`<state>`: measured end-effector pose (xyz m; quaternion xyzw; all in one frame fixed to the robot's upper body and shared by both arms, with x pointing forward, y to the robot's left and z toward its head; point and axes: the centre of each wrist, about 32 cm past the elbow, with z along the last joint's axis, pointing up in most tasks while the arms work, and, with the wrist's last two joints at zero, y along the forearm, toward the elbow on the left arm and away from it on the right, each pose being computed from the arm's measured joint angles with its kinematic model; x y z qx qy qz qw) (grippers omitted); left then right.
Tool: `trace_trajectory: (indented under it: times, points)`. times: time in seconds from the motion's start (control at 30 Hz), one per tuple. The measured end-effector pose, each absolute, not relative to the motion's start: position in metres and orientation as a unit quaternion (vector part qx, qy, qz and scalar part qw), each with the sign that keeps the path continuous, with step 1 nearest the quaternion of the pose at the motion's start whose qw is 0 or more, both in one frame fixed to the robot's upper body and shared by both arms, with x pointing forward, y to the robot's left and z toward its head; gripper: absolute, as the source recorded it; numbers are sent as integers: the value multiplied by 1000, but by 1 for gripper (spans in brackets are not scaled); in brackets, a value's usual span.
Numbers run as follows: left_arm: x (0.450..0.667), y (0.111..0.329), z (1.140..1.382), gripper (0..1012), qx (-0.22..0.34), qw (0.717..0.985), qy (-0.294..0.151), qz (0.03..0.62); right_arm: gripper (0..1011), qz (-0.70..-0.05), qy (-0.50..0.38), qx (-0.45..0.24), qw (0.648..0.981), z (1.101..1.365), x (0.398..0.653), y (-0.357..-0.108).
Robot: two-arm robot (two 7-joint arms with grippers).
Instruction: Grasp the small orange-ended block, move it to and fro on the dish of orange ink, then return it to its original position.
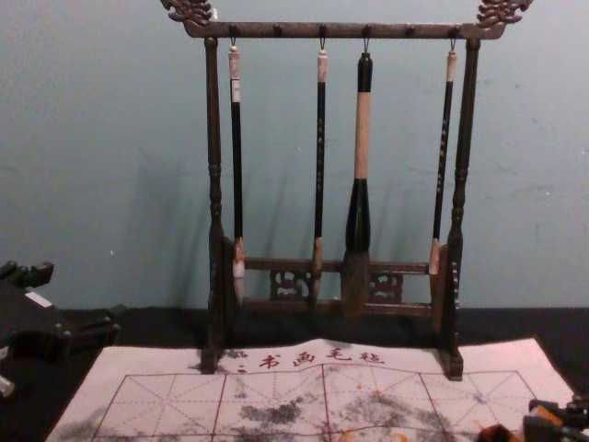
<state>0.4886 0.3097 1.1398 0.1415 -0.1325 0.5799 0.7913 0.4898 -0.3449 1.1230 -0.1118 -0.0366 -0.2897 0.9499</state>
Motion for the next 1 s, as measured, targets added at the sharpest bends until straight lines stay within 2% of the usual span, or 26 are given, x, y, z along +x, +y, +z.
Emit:
trace_trajectory:
  times: [1.0]
  points:
    - [489, 310, 1140, 1001, 141, 791, -132, 580, 111, -299, -85, -91, 946, 1159, 481, -356]
